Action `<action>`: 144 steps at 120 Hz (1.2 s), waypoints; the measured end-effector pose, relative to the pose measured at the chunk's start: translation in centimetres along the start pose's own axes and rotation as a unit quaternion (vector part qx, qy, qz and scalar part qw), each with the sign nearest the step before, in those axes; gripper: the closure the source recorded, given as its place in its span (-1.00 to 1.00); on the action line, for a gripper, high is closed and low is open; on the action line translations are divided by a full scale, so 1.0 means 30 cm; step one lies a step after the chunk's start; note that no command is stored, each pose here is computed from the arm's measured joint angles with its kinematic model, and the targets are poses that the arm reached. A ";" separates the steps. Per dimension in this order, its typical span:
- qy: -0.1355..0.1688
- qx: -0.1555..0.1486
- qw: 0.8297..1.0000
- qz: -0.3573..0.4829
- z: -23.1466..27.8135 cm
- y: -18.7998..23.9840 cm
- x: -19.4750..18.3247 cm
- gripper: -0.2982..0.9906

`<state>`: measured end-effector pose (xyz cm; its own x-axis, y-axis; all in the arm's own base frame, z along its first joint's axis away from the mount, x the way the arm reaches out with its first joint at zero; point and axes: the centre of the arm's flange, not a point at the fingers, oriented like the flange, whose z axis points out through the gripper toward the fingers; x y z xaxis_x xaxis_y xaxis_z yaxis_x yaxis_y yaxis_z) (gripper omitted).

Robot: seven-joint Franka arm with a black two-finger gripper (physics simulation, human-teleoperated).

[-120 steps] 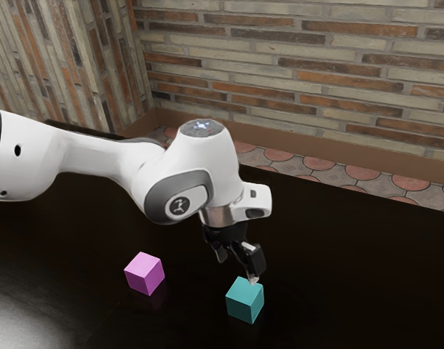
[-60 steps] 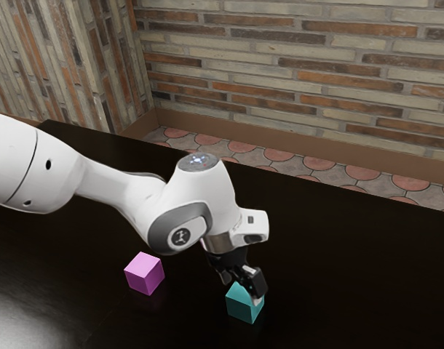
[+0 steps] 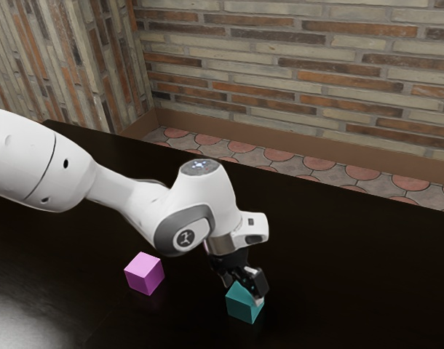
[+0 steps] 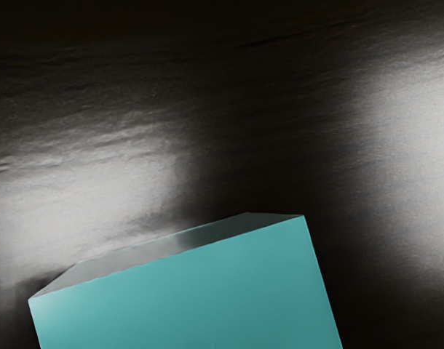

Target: Pick up the blue block with one arm, and put the blue block on the pink block with one arm

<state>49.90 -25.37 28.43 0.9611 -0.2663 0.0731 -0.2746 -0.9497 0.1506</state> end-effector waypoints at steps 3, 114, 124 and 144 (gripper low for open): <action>-0.001 -0.002 1.000 -0.001 0.006 -0.001 0.005 -0.53; -0.009 -0.008 1.000 -0.012 0.069 -0.029 0.020 -0.21; -0.002 -0.006 1.000 -0.009 0.044 -0.020 0.022 -0.11; 0.018 0.007 1.000 -0.002 -0.044 -0.005 0.008 -0.06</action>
<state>50.14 -25.07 29.71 0.9606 -0.2561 0.1080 -0.2695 -0.9532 0.1371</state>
